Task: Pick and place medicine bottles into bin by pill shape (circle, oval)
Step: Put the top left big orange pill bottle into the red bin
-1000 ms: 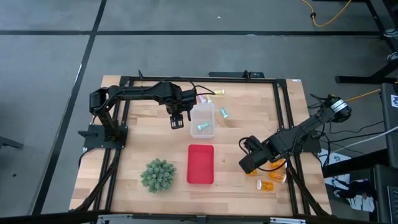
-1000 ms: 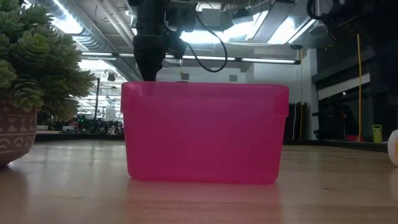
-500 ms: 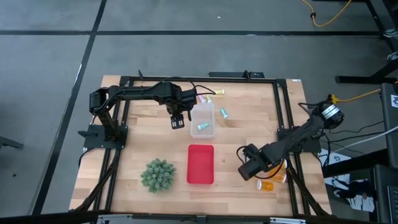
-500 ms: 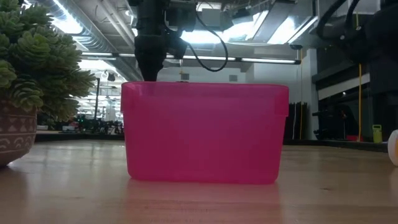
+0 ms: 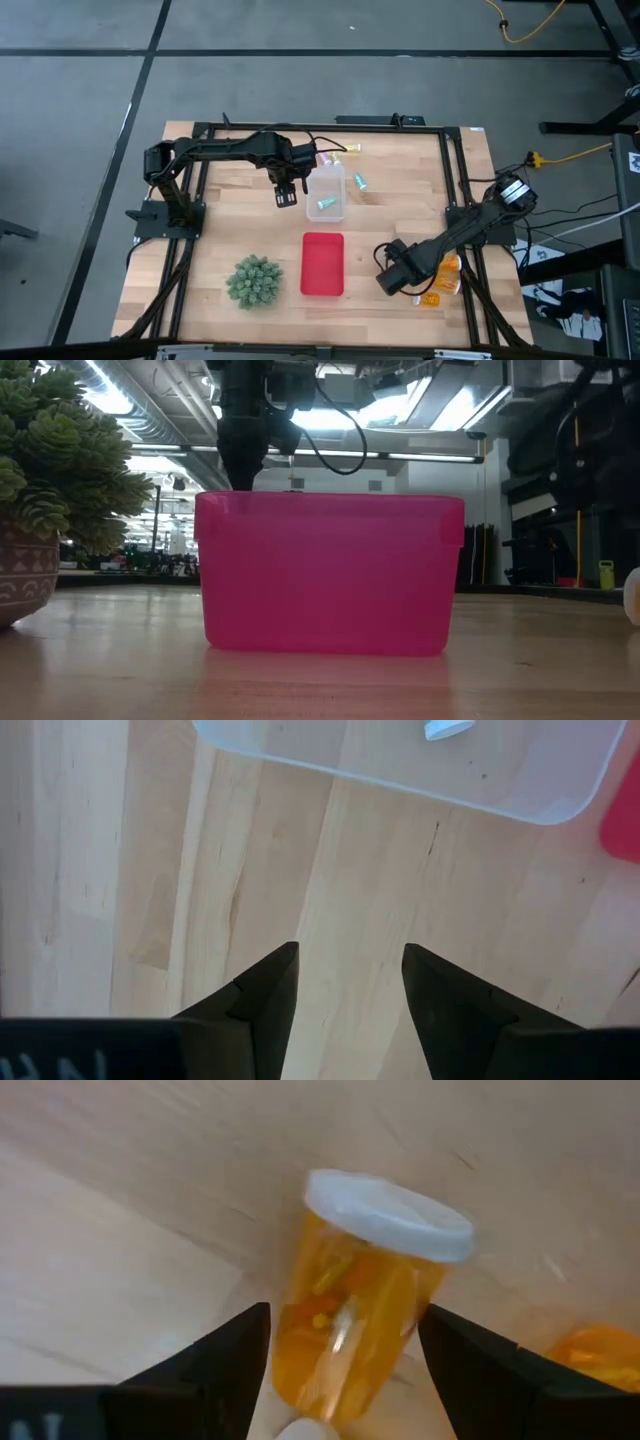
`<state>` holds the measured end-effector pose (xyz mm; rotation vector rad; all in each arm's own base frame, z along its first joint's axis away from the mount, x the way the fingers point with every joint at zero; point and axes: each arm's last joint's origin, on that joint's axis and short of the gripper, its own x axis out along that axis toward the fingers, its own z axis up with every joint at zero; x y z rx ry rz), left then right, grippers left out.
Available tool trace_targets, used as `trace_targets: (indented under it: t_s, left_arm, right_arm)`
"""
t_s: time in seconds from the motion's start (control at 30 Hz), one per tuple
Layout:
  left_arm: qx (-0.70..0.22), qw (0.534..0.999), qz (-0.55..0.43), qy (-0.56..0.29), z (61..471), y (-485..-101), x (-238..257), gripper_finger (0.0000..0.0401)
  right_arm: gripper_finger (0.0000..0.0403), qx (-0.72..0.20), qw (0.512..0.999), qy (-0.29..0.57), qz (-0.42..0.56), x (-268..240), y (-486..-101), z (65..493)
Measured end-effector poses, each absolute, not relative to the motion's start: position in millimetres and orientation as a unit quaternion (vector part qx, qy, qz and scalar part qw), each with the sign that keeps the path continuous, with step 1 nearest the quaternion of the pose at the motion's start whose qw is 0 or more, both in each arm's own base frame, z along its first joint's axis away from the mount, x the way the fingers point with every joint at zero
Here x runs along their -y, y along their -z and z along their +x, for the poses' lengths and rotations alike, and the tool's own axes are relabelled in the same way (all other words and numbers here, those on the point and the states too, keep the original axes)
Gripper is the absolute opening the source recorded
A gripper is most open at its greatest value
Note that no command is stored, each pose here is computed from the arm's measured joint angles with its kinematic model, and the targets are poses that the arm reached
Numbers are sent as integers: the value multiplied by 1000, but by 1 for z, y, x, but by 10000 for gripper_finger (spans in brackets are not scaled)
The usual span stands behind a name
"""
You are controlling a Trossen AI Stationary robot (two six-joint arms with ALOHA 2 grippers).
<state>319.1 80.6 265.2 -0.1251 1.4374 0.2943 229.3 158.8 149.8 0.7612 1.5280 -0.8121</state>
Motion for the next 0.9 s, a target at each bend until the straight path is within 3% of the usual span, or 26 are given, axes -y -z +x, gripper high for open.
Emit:
trace_targets:
  t_s: [0.37, 0.7, 0.9]
  left_arm:
    - [-655, 741, -57, -134, 319, -265, -81, 173]
    - [-655, 741, -57, -134, 319, -265, -81, 173]
    - [-656, 741, -56, -133, 319, -265, -81, 173]
  right_arm:
    - [252, -663, 575, 360, 316, -154, -144, 232]
    - [182, -671, 579, 349, 305, -150, -144, 234]
    - [175, -689, 573, 349, 274, -142, -150, 232]
